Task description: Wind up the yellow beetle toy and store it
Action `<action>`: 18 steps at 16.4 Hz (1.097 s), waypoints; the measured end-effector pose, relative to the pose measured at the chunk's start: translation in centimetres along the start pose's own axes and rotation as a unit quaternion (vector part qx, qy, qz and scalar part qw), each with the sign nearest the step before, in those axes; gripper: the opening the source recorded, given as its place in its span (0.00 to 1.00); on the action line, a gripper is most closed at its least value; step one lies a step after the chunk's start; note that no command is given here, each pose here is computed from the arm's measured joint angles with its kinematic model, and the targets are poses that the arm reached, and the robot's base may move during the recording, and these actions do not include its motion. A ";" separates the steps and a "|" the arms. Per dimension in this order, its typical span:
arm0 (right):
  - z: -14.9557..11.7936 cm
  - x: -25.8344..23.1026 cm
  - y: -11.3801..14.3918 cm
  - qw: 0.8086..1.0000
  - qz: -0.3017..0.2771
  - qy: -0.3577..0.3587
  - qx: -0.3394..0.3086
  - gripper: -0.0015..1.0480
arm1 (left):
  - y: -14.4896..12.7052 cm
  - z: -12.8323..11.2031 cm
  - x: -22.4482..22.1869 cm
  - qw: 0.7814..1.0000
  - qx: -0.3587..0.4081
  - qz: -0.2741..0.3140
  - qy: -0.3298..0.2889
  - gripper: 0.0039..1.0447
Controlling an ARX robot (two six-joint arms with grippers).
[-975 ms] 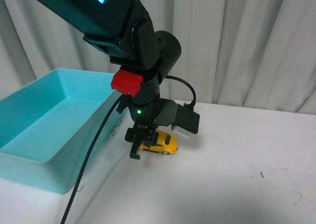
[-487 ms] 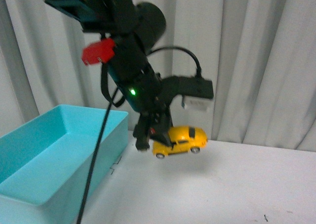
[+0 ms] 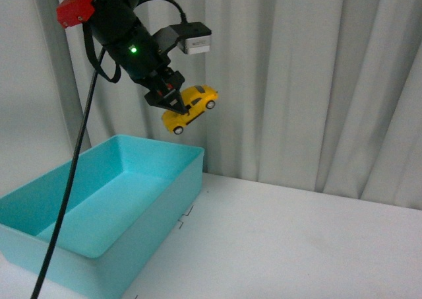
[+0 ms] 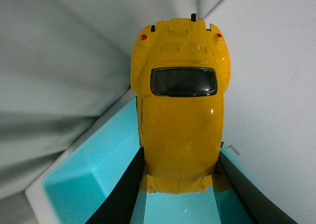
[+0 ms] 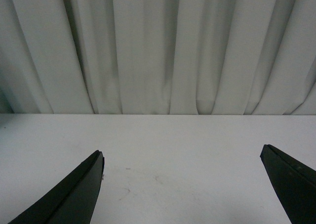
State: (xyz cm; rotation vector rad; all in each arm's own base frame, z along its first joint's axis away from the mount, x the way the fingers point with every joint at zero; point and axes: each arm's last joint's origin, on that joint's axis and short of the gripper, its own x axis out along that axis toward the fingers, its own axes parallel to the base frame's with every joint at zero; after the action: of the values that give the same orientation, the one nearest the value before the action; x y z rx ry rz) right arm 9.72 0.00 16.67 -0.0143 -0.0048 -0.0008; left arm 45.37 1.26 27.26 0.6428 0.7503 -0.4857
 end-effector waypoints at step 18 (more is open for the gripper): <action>0.0 0.0 0.0 1.000 0.000 0.000 0.000 0.94 | -0.1 -14.9 9.7 0.947 -0.201 0.099 0.229 0.31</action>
State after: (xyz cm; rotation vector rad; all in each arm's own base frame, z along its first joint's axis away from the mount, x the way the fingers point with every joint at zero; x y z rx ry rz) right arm 9.72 0.00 16.67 -0.0143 -0.0048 -0.0008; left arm 44.54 9.70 11.67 0.4398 1.1733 0.0162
